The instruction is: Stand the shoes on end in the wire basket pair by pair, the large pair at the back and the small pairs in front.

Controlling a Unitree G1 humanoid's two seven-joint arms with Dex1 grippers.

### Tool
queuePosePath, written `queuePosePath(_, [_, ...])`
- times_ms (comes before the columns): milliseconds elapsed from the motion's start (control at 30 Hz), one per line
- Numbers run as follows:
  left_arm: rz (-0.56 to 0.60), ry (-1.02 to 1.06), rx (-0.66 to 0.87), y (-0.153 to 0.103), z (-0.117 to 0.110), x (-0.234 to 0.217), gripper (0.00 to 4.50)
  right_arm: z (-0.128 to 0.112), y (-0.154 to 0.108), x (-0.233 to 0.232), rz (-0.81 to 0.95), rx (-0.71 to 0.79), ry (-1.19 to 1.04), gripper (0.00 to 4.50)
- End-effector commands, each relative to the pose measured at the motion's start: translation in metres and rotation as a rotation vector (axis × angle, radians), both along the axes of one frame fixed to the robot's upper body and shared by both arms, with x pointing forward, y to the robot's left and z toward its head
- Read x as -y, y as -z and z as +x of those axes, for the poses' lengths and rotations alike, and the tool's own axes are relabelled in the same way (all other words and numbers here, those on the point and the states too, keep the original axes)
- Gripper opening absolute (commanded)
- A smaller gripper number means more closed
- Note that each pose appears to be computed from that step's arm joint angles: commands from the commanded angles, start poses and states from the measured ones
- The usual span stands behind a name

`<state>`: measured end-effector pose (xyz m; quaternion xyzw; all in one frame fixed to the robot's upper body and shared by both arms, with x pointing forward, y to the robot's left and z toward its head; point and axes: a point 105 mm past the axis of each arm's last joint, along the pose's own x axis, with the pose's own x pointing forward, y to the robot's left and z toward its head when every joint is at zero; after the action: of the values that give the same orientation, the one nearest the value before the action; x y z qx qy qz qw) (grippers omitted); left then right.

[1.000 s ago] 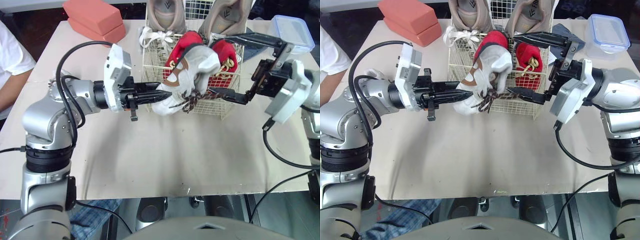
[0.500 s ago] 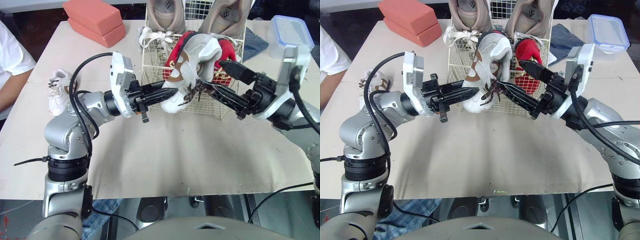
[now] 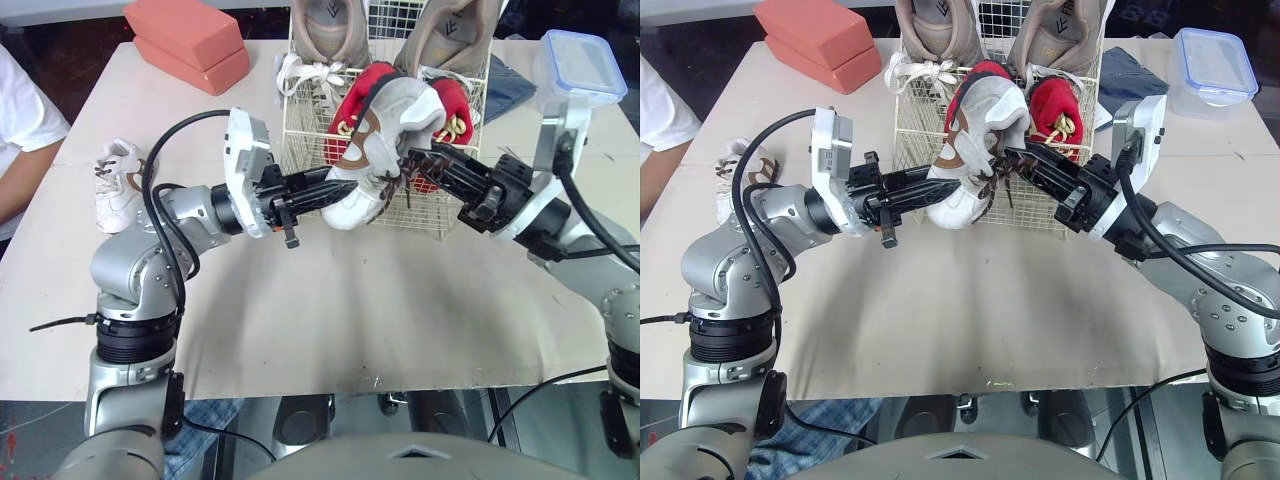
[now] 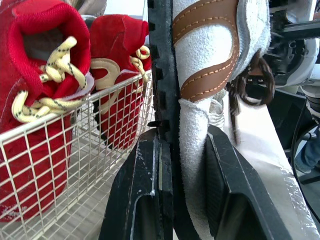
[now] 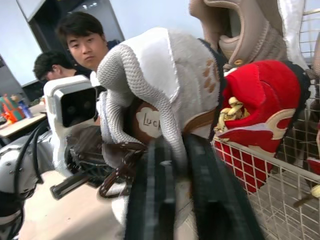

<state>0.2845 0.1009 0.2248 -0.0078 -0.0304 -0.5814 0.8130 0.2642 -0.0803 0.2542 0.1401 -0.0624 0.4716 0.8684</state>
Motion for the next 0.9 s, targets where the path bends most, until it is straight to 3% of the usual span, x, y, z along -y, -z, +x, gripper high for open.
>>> queuePosePath(33, [-0.047, 0.077, 0.040, -0.019, -0.014, 0.009, 0.99, -0.007, -0.013, -0.001, 0.010, 0.055, 0.013, 0.02])
queuePosePath(67, [-0.049, 0.072, 0.029, -0.018, -0.013, 0.008, 1.50, -0.007, -0.014, -0.001, 0.013, 0.056, 0.017, 0.00])
queuePosePath(133, [-0.028, 0.081, 0.021, -0.015, -0.014, 0.007, 1.96, -0.009, -0.018, -0.002, 0.026, 0.065, 0.028, 0.00])
queuePosePath(300, [0.006, 0.026, 0.074, -0.015, -0.005, 0.002, 4.22, -0.010, -0.027, -0.001, 0.059, 0.090, 0.082, 0.00])
queuePosePath(333, [0.010, 0.023, 0.074, -0.015, -0.005, 0.000, 4.47, -0.009, -0.030, 0.001, 0.071, 0.098, 0.107, 0.00])
queuePosePath(667, [0.164, 0.009, 0.161, -0.030, -0.012, -0.014, 4.47, -0.004, -0.041, 0.045, 0.068, 0.227, 0.461, 0.00])
queuePosePath(900, [0.208, 0.020, 0.187, -0.034, -0.019, -0.010, 4.47, -0.001, -0.002, 0.036, -0.112, 0.221, 0.525, 0.00])
